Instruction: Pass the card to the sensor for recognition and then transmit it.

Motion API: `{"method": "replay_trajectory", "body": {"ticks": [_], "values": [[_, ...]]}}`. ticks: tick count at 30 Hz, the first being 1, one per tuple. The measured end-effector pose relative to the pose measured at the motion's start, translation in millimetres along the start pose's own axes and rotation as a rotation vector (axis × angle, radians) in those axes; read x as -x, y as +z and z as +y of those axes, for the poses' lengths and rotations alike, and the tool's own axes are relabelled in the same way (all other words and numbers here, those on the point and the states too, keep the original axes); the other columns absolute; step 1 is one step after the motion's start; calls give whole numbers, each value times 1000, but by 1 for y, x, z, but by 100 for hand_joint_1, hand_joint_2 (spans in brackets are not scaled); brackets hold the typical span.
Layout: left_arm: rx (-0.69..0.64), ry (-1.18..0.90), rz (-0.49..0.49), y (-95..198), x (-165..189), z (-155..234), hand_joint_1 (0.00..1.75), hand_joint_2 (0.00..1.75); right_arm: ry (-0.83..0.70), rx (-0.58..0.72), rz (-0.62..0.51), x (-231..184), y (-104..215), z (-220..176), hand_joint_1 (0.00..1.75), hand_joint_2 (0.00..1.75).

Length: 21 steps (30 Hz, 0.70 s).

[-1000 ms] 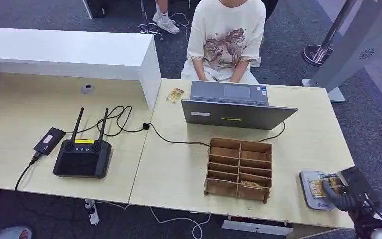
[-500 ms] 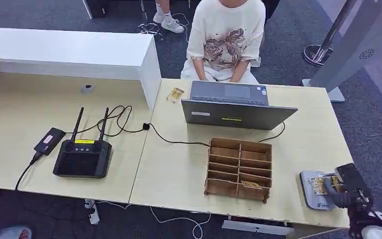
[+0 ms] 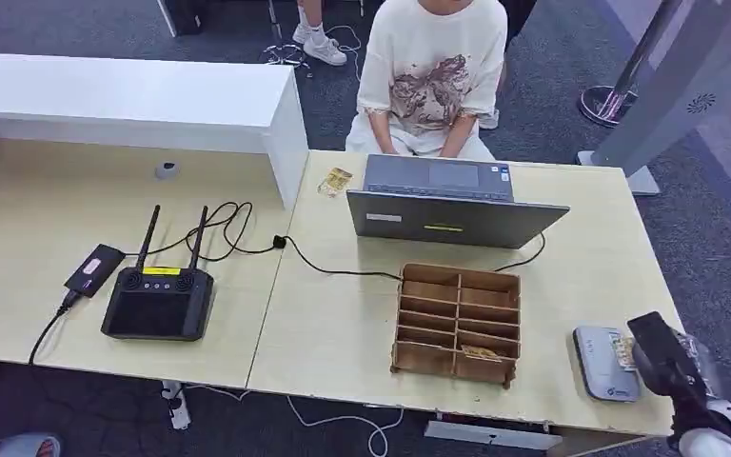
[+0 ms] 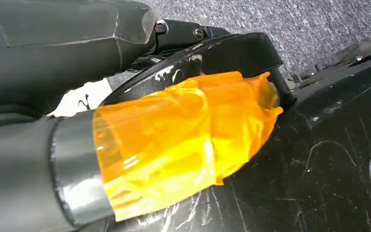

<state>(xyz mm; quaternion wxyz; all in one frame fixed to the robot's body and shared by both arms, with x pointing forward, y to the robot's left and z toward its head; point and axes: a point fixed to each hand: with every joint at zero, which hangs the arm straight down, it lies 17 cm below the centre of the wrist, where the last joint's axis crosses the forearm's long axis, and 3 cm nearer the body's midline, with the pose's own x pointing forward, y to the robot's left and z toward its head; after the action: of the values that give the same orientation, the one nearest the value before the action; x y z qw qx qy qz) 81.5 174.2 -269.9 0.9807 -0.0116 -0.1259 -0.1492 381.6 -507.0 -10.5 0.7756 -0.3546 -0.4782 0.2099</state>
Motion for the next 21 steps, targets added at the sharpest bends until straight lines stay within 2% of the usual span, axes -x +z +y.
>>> {"method": "replay_trajectory", "body": {"ticks": [10, 16, 21], "values": [[1, 6, 10, 0, -2, 0, 0, 0, -1, -2, -16, -12, -5, 3, 175, 175], [2, 14, 12, 0, -2, -1, 0, 0, -201, -83, -53, -30, -3, 13, 175, 175], [1, 26, 21, 0, -1, -1, 0, 0, -353, -106, -103, -52, -2, 3, 175, 175]]}}
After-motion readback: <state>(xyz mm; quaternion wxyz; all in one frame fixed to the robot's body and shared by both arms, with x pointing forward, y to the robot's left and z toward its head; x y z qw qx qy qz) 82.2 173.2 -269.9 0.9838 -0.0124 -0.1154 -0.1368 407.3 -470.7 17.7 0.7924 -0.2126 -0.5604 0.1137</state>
